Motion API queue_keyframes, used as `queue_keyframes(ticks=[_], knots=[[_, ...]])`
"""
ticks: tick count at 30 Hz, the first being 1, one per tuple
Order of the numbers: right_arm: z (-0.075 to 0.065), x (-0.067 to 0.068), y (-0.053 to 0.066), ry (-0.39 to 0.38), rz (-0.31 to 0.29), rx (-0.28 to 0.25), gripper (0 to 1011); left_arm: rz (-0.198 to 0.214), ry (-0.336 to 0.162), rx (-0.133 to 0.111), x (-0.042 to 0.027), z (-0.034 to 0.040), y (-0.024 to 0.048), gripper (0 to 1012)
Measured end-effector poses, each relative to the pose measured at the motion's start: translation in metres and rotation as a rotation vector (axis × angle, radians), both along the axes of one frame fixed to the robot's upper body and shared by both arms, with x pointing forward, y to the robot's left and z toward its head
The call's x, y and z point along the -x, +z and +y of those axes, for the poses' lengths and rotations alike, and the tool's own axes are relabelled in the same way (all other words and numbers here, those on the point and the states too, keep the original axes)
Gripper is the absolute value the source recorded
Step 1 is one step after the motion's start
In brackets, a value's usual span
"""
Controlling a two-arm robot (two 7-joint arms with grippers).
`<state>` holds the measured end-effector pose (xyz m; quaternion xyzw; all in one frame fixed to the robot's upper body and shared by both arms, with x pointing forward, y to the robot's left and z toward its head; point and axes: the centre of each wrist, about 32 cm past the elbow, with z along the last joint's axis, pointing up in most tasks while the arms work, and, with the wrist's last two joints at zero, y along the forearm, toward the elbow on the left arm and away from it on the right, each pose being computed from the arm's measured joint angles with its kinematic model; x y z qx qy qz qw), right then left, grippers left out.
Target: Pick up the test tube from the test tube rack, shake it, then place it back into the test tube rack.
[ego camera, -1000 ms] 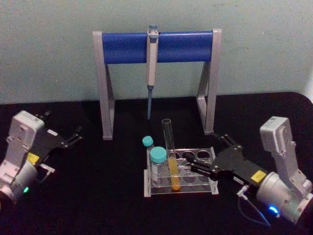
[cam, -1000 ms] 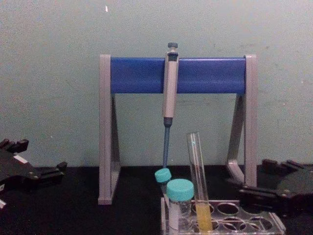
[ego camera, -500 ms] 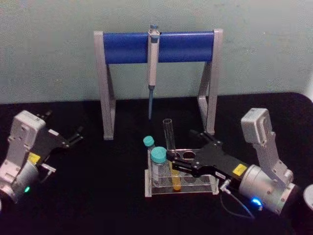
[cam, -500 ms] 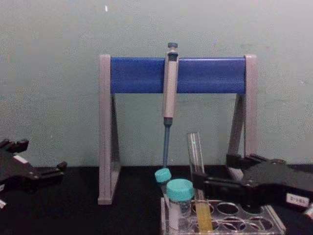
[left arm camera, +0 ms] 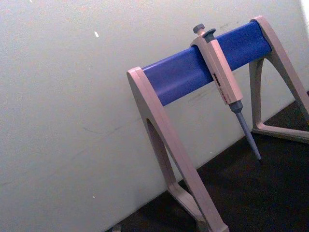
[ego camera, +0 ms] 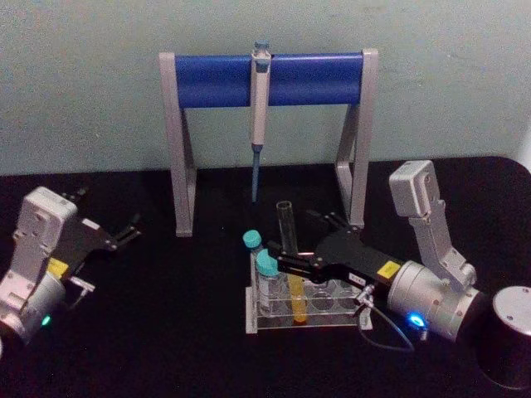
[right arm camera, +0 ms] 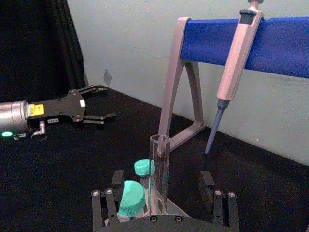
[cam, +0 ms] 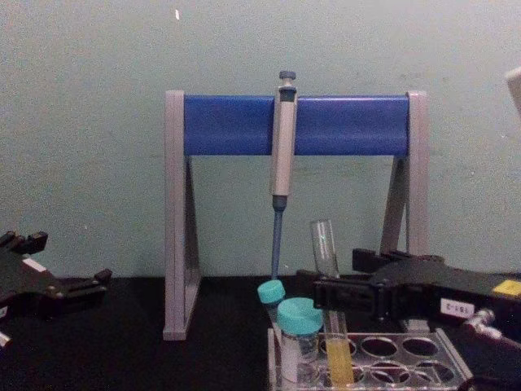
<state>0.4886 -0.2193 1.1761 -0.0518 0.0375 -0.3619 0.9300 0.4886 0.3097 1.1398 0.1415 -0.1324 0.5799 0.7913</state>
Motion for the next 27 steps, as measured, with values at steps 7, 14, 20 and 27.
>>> queue_keyframes(ticks=[7,14,20,27], knots=[[0.003,-0.008,0.004,0.009,0.014,0.014,1000,0.0,0.0,0.0,0.0,0.0,0.0,1001],[0.005,-0.011,0.006,0.019,0.016,0.036,1000,0.0,0.0,0.0,0.0,0.0,0.0,1001],[0.006,-0.012,0.006,0.027,0.018,0.051,1000,0.0,0.0,0.0,0.0,0.0,0.0,1001],[0.007,-0.012,0.005,0.033,0.016,0.069,1000,0.0,0.0,0.0,0.0,0.0,0.0,1001]])
